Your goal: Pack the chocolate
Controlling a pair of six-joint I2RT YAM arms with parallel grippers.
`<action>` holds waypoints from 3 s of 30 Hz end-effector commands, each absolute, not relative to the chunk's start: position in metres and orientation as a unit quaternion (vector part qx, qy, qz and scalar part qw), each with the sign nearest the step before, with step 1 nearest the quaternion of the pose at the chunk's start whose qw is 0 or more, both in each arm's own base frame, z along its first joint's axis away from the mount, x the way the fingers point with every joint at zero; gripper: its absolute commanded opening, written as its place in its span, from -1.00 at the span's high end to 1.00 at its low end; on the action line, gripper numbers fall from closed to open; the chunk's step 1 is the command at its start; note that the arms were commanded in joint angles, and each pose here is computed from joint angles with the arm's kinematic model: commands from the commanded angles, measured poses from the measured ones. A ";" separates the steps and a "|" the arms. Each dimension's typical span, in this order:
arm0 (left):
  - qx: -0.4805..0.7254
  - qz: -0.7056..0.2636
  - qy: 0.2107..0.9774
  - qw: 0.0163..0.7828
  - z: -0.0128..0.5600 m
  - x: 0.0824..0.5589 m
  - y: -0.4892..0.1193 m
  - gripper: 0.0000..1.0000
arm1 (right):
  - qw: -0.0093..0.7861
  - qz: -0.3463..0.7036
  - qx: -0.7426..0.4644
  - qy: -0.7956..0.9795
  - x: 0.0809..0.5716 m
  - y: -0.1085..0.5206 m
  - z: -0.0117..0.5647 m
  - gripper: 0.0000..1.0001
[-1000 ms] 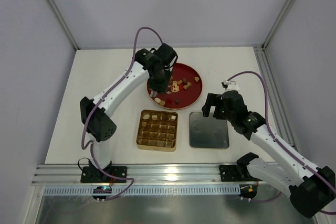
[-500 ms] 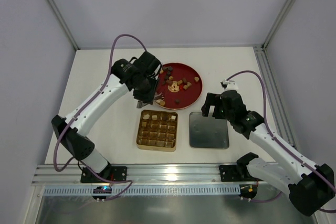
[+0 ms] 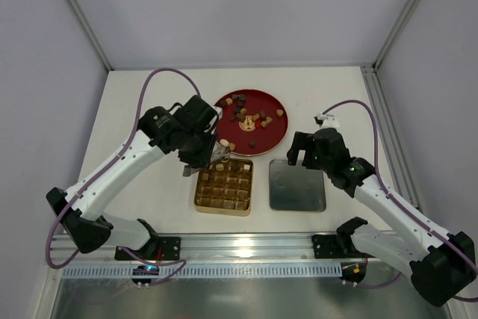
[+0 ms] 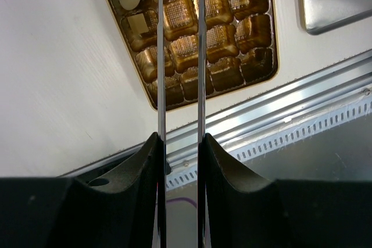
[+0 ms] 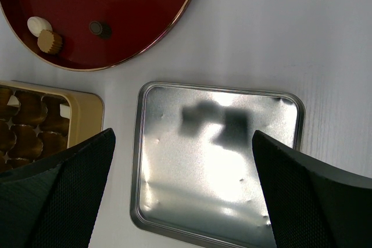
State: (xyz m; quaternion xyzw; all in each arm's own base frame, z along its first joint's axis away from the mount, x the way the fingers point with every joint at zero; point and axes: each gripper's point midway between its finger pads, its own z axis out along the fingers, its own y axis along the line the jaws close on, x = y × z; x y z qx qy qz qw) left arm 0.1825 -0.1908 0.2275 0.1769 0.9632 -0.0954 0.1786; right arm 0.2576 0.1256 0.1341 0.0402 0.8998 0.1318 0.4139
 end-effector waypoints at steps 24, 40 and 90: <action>0.169 -0.114 0.964 0.174 0.222 0.138 -0.182 0.35 | 0.433 0.138 0.058 0.889 0.267 0.126 0.142 -1.00; 0.154 -0.101 0.968 0.169 0.207 0.131 -0.171 0.34 | 0.430 0.141 0.057 0.890 0.267 0.128 0.138 -0.99; 0.058 -0.089 0.953 0.284 0.264 0.253 -0.158 0.17 | 0.423 0.167 0.015 0.891 0.268 0.144 0.153 -0.99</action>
